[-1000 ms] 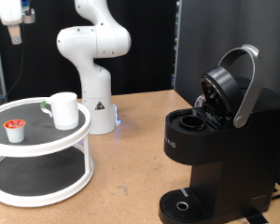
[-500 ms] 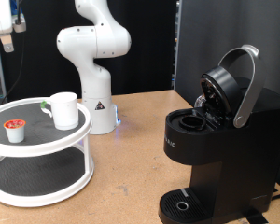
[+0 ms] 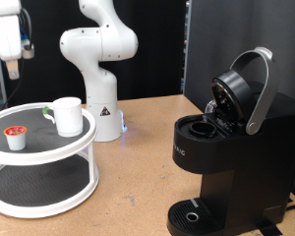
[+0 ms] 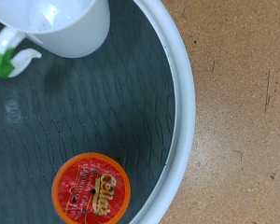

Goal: Make a cup of coffee with the keurig machine

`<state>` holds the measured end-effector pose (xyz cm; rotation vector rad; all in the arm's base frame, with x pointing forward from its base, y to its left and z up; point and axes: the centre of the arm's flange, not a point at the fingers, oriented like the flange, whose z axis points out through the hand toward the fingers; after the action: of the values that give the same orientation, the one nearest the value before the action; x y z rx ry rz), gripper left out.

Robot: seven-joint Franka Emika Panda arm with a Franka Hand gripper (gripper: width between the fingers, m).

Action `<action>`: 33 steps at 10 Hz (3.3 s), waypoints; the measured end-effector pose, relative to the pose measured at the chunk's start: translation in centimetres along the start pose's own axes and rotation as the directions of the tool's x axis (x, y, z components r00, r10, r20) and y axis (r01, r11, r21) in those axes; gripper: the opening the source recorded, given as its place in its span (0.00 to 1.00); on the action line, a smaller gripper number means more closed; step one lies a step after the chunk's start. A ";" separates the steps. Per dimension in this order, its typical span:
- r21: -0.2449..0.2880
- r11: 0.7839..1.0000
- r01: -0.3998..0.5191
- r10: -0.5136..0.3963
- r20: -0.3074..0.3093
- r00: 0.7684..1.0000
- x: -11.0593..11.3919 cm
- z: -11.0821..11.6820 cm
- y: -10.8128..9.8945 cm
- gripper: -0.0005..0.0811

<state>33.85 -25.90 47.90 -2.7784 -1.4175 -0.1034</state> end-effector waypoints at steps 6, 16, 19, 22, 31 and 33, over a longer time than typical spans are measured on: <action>-0.001 1.000 -0.012 0.012 0.055 0.998 -1.2 6.2 0.8 1.00; -0.047 0.999 0.019 -0.015 0.073 0.997 -1.8 12.2 -0.2 1.00; -0.049 0.999 -0.012 0.015 0.080 0.997 -2.0 13.4 -0.2 1.00; -0.049 0.999 -0.016 0.021 0.094 0.995 -2.1 14.4 0.0 1.00; -0.027 1.000 -0.003 0.005 0.061 0.998 -2.8 14.6 0.0 0.53; 0.019 1.000 0.018 -0.018 0.042 0.999 -3.0 12.8 -0.1 0.53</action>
<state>32.64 -27.63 34.93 -2.7689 -1.4451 -0.0322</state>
